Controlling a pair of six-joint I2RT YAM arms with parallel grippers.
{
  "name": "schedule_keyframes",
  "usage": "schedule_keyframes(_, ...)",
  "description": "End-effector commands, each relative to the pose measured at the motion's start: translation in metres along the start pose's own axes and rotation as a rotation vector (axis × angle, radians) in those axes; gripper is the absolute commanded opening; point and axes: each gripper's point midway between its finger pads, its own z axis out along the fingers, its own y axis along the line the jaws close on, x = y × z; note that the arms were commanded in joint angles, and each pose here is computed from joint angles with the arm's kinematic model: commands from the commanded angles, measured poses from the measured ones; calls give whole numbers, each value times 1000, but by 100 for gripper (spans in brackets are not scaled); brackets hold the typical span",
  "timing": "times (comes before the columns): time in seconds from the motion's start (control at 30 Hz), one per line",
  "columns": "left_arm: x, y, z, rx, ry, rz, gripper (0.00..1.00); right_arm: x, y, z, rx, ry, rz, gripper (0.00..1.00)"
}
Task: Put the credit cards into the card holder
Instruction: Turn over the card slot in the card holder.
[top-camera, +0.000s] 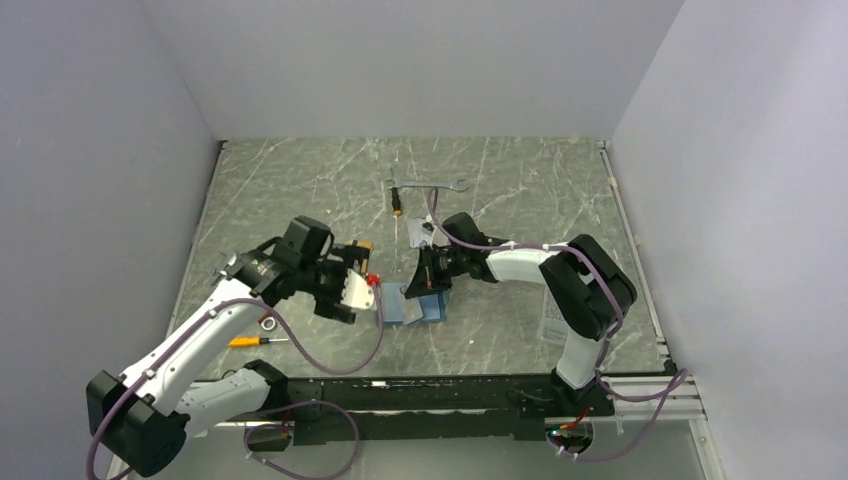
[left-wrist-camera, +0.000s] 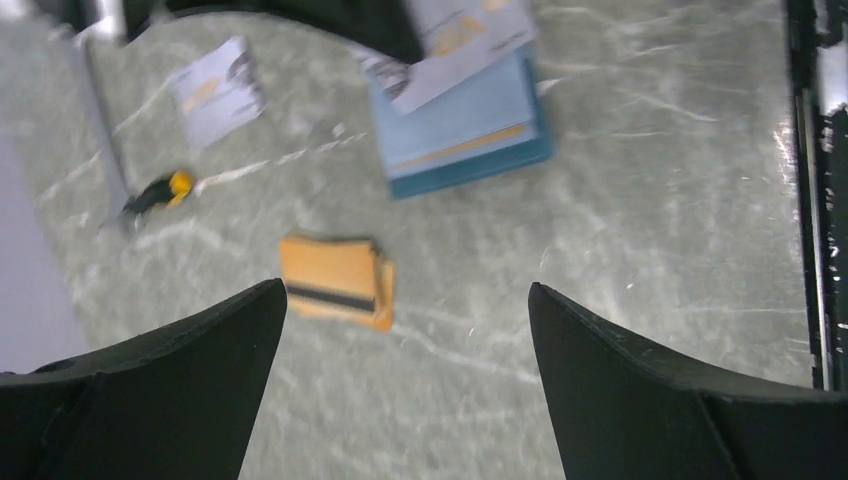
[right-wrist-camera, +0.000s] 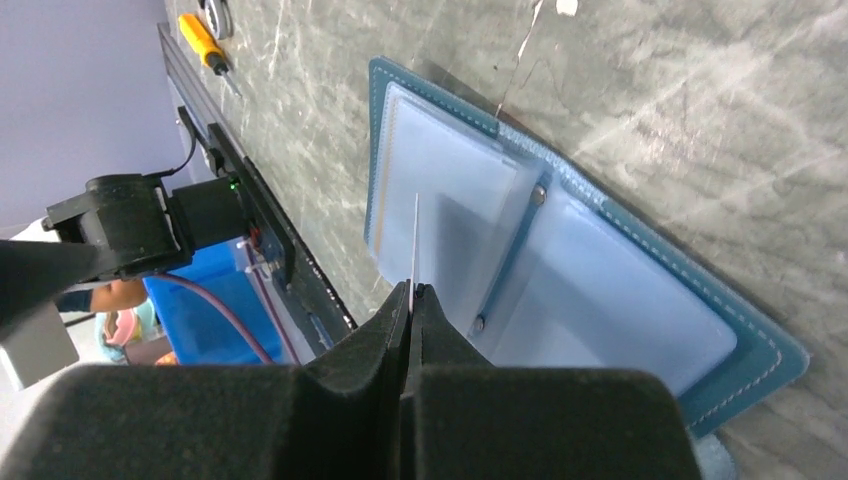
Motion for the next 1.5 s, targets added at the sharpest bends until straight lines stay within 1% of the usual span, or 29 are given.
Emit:
schedule_keyframes(0.0, -24, -25, 34, 56, -224, 266, 96, -13, 19, -14, -49, -66, -40, 0)
schedule_keyframes(0.03, -25, -29, 41, 52, -247, 322, 94, -15, 19, -16, -50, -73, -37, 0)
schedule_keyframes(0.1, -20, -37, 55, 60, -252, 410, 89, -17, 17, -18, -53, -81, -29, 0)
schedule_keyframes(0.2, -16, -41, 73, 87, -247, 487, 82, -18, 12, -22, -53, -94, -16, 0)
schedule_keyframes(0.3, -20, -35, 86, 99, -236, 500, 71, -20, 3, -31, -43, -119, 0, 0)
schedule_keyframes(0.4, -21, -34, 98, 152, -217, 516, 62, -24, -7, -40, -41, -156, 24, 0)
schedule_keyframes(0.47, -17, -37, 107, 199, -192, 532, 57, -25, -10, -43, -50, -170, 31, 0)
schedule_keyframes(0.63, 2, -39, 124, 263, -121, 583, 37, -27, -7, -41, -95, -176, 36, 0)
schedule_keyframes(0.83, 22, -51, 133, 311, -69, 640, 32, -26, -13, -35, -102, -168, 56, 0)
schedule_keyframes(0.97, 28, -55, 135, 327, -56, 662, 32, -26, -17, -32, -96, -173, 68, 0)
schedule_keyframes(1.2, 40, -63, 138, 339, -30, 673, 32, -24, -24, -28, -53, -174, 70, 0)
schedule_keyframes(1.33, 38, -61, 142, 321, -22, 643, 32, -23, -25, -25, -33, -177, 64, 0)
schedule_keyframes(1.47, 39, -65, 144, 336, -7, 625, 30, -23, -28, -24, -23, -192, 82, 0)
